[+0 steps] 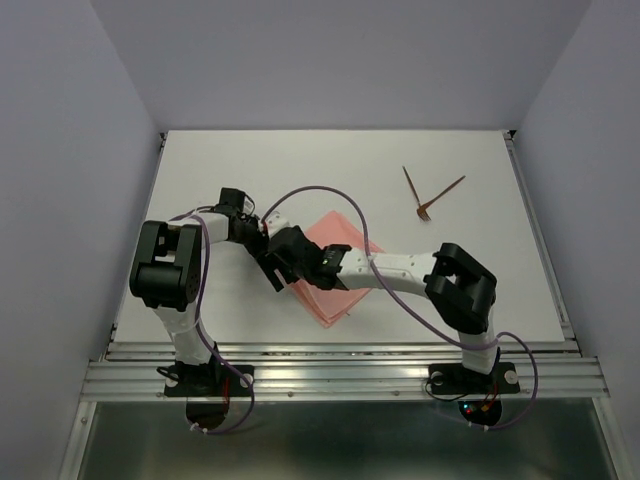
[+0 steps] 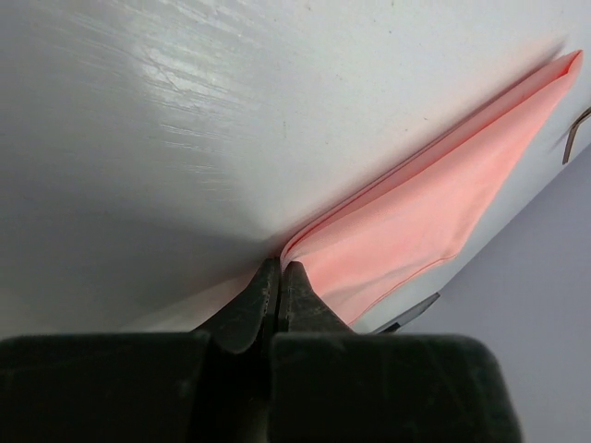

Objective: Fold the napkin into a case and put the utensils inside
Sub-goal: Pass from the left arm to the right

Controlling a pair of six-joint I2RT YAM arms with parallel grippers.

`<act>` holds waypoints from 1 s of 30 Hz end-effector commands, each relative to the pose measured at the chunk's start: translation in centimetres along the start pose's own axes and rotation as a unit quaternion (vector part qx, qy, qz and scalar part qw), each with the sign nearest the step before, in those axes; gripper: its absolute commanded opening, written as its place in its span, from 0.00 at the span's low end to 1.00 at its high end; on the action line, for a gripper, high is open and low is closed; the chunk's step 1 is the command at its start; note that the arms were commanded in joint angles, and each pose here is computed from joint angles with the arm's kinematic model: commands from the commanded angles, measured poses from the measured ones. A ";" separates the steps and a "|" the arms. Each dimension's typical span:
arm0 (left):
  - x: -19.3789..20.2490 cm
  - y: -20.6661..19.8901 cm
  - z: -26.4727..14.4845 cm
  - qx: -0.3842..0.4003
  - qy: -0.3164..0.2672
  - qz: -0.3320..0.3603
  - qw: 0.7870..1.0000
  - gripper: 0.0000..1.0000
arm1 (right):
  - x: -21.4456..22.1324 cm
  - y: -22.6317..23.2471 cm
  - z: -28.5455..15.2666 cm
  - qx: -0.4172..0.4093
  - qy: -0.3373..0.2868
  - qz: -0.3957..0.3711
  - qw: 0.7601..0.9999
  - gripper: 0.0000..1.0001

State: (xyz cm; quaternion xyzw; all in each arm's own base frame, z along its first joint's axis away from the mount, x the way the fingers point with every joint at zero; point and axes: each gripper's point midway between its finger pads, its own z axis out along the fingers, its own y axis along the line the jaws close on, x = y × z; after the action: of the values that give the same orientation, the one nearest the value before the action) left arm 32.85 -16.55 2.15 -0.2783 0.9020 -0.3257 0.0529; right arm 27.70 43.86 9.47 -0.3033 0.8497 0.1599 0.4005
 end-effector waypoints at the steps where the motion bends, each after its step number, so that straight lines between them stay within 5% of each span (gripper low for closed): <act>1: -0.7 -1.3 -1.4 -0.005 -0.020 0.003 1.000 0.00 | 0.3 -0.5 0.8 0.055 -0.012 -0.059 0.997 0.84; 16: -0.8 -1.5 -1.6 -0.008 -0.023 0.002 1.000 0.00 | 3.1 -1.8 3.7 0.133 -0.002 -0.118 0.984 0.84; 20: -0.8 -1.6 -1.8 -0.007 -0.025 0.003 1.000 0.00 | 2.8 -2.3 4.3 0.157 -0.010 -0.116 0.981 0.79; 25: -0.8 -1.5 -1.9 -0.008 -0.025 0.005 1.000 0.00 | 2.6 -2.0 4.8 0.153 -0.020 -0.114 0.981 0.61; 30: -0.6 -1.3 -2.0 -0.011 -0.025 0.008 1.000 0.00 | 2.6 -2.5 5.0 0.166 -0.030 -0.117 0.979 0.60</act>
State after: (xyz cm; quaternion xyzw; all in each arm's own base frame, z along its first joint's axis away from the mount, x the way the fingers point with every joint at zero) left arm 32.63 -15.95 2.07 -0.2931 0.9063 -0.3010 0.0461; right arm 30.22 43.17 4.10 -0.3345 0.8204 -0.0094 0.4637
